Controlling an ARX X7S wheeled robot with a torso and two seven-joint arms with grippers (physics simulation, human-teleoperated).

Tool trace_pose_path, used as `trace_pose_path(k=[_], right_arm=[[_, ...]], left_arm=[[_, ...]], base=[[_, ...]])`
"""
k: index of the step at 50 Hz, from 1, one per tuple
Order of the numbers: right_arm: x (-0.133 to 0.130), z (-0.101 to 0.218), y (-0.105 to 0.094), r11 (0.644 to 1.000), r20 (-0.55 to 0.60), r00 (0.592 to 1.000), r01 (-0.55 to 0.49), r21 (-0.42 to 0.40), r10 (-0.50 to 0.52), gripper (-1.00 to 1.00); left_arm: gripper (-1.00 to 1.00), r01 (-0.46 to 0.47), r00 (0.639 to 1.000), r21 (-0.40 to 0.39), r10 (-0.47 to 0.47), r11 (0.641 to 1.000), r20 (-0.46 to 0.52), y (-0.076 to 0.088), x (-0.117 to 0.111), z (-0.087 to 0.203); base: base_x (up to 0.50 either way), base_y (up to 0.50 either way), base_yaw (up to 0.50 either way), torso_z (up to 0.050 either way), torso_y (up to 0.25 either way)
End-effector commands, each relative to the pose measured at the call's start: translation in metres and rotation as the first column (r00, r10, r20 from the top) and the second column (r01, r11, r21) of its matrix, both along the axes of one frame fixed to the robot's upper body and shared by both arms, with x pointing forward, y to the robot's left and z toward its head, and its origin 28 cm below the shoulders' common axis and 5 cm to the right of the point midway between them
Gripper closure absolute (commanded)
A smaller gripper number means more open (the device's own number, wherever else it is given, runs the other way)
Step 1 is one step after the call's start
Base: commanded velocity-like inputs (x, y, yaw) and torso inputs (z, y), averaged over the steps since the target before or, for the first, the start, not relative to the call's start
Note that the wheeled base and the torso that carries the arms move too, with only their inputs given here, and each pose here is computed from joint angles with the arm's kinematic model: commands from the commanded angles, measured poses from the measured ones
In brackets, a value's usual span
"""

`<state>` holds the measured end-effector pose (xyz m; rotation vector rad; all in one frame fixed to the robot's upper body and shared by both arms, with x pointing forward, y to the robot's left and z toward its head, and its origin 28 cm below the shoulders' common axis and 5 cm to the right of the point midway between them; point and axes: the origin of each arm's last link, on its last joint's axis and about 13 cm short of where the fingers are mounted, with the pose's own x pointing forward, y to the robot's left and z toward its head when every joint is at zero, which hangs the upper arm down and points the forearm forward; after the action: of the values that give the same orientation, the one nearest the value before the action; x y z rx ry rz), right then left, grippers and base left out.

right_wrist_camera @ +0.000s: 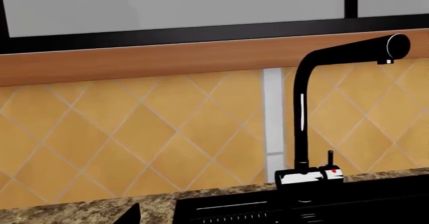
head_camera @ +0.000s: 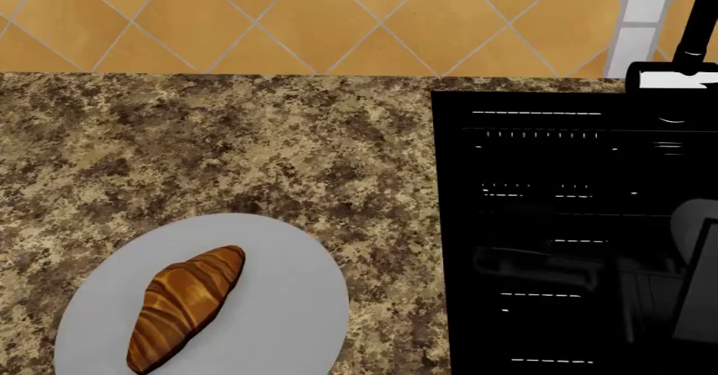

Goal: Place the pastries on the plates.

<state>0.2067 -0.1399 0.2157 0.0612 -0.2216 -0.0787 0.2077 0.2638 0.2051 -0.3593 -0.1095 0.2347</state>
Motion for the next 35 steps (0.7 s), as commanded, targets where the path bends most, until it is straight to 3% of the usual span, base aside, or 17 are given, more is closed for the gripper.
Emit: trace_pose_path(k=[1,17,35], right_arm=[[-0.0012,0.0023,0.0006,1.0,0.038,0.999,-0.021,0.012,0.02,-1.0],[0.0004,0.0026,0.0012,0.999,0.036,0.999,-0.032,0.018,0.032,-1.0],[0.0019,0.006,-0.0082,0.999,0.049,0.998,0.037,0.032,-0.038,-1.0]], left_arm=[[-1.0,-0.021,0.999,-0.011,0.021,1.0,0.048,0.0021,0.003,0.0018],[-1.0,-0.015,1.0,-0.026,0.015,1.0,0.021,-0.001,0.0039,-0.0063],[-1.0,-0.126,0.992,-0.054,0.128,0.991,0.023,0.009,0.006,-0.0022]], base=[[0.0,0.0,0.0,0.0,0.0],[0.0,0.0,0.0,0.0,0.0],[0.0,0.0,0.0,0.0,0.0]])
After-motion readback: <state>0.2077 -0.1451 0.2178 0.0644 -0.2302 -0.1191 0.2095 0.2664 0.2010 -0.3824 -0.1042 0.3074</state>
